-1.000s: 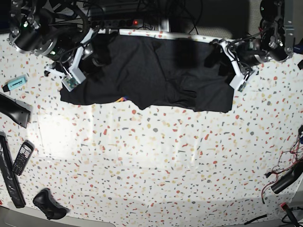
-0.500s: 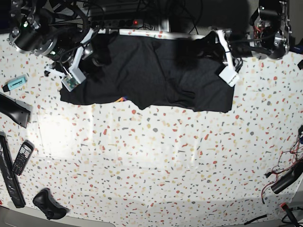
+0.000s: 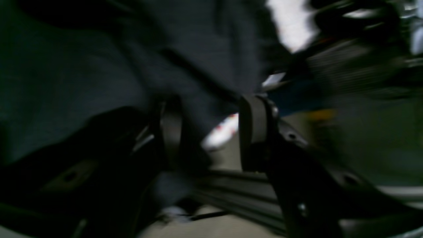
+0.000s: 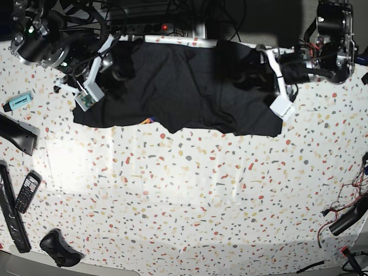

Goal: Fold the T-shirt properly
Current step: 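Fold the strip end held by the left gripper inward toward the middle, then release the left gripper and move the right gripper to the strip's other end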

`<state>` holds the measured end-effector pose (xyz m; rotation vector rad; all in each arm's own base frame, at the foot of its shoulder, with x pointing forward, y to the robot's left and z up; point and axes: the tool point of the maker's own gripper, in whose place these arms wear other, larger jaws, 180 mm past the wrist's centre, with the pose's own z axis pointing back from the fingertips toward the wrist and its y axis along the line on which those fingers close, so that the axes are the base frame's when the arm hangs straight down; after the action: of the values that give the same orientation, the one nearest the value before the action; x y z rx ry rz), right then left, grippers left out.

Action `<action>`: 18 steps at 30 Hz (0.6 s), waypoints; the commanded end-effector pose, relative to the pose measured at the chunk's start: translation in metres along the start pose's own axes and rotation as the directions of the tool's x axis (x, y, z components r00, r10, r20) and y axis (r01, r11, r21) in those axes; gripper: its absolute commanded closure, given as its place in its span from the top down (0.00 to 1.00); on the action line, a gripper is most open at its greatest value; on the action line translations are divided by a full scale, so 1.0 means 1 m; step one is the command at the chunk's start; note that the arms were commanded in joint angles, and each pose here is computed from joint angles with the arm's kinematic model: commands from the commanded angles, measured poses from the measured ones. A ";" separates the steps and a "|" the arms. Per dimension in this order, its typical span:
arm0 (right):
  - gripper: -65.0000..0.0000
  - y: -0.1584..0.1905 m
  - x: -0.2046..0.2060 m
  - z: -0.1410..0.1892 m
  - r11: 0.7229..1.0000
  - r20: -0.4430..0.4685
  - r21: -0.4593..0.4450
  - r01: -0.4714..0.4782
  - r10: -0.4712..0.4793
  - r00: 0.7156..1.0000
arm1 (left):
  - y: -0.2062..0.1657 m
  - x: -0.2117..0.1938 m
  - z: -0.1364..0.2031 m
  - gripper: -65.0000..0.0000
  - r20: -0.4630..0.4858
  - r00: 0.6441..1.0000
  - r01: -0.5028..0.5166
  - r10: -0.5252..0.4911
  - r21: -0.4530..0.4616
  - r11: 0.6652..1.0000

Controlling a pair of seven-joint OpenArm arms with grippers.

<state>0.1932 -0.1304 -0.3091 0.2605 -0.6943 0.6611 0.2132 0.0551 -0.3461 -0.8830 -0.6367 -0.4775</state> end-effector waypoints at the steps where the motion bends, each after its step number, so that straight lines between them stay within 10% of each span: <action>1: 0.32 -0.001 0.009 0.004 1.000 0.032 -0.003 -0.017 0.017 0.999 | 0.005 0.014 0.003 0.41 0.049 0.998 0.043 -0.045 0.034 0.998; 9: 0.32 -0.001 0.009 0.004 1.000 0.033 -0.004 -0.017 0.017 0.999 | 0.033 0.029 0.003 0.10 0.105 0.979 0.148 -0.174 0.222 0.964; 18: 0.32 -0.001 0.009 0.004 1.000 0.032 -0.004 -0.017 0.018 0.999 | 0.023 0.042 -0.034 0.08 0.053 0.957 0.266 -0.287 0.244 0.932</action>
<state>0.1932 -0.1306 -0.3091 0.2597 -0.6938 0.6615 0.2611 0.0367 -0.3608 -0.5725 -0.8304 -0.6053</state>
